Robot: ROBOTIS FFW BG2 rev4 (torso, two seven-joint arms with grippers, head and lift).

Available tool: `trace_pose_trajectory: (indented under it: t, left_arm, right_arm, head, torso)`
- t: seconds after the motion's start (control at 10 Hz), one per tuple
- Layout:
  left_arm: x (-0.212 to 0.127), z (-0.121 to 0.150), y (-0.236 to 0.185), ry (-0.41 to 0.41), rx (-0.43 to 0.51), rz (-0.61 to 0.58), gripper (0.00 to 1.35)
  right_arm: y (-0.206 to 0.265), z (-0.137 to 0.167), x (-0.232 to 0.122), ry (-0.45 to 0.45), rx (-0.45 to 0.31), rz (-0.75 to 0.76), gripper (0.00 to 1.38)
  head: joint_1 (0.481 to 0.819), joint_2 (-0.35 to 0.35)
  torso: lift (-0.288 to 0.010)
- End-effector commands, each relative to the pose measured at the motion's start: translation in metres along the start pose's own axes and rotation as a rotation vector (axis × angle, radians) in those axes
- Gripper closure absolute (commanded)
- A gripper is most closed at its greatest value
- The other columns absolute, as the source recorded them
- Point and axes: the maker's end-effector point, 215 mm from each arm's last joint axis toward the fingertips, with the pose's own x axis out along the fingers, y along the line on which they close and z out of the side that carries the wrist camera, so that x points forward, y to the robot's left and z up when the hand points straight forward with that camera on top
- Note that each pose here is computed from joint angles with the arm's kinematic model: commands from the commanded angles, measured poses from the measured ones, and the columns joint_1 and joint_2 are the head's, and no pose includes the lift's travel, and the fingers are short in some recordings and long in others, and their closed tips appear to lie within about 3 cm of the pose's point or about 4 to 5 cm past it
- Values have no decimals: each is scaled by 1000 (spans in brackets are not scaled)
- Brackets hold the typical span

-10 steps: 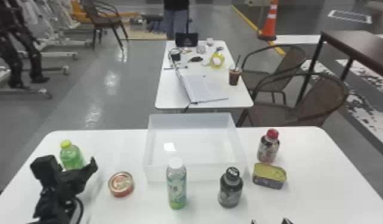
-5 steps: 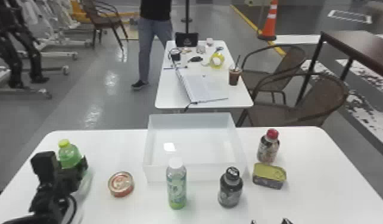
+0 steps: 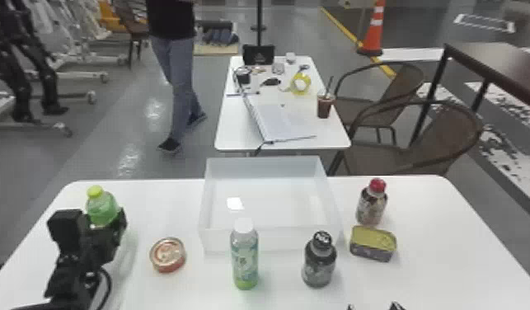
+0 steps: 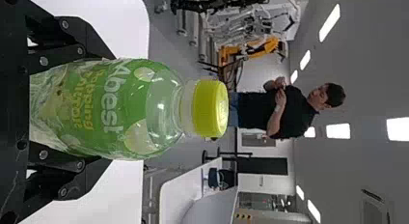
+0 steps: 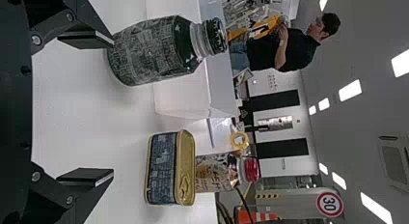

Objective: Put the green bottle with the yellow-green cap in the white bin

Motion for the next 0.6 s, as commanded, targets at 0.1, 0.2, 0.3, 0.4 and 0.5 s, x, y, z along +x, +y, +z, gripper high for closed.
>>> trace_pose_trajectory:
  t: [0.1, 0.2, 0.3, 0.4, 0.5]
  left_arm:
    - [-19, 42, -58, -86, 8, -92, 654]
    - [-24, 64, -89, -128, 12, -156, 654]
    - [-28, 87, -116, -162, 16, -206, 654]
    - [-33, 106, -149, -186, 0, -268, 654]
    - [-36, 122, -189, -205, -7, -355, 654]
  right_arm:
    - [0, -1, 0, 1, 0, 0, 329]
    - [0, -1, 0, 1, 2, -1, 329]
    - [0, -1, 0, 1, 2, -1, 329]
    - [0, -2, 0, 4, 4, -1, 329]
    - [-1, -1, 0, 1, 3, -1, 329]
  head:
    - [549, 0]
    - [549, 0]
    - [549, 0]
    - [549, 0]
    - [549, 0]
  torso:
    - [-100]
    - [-100]
    - [-100]
    - [-100]
    - [-100]
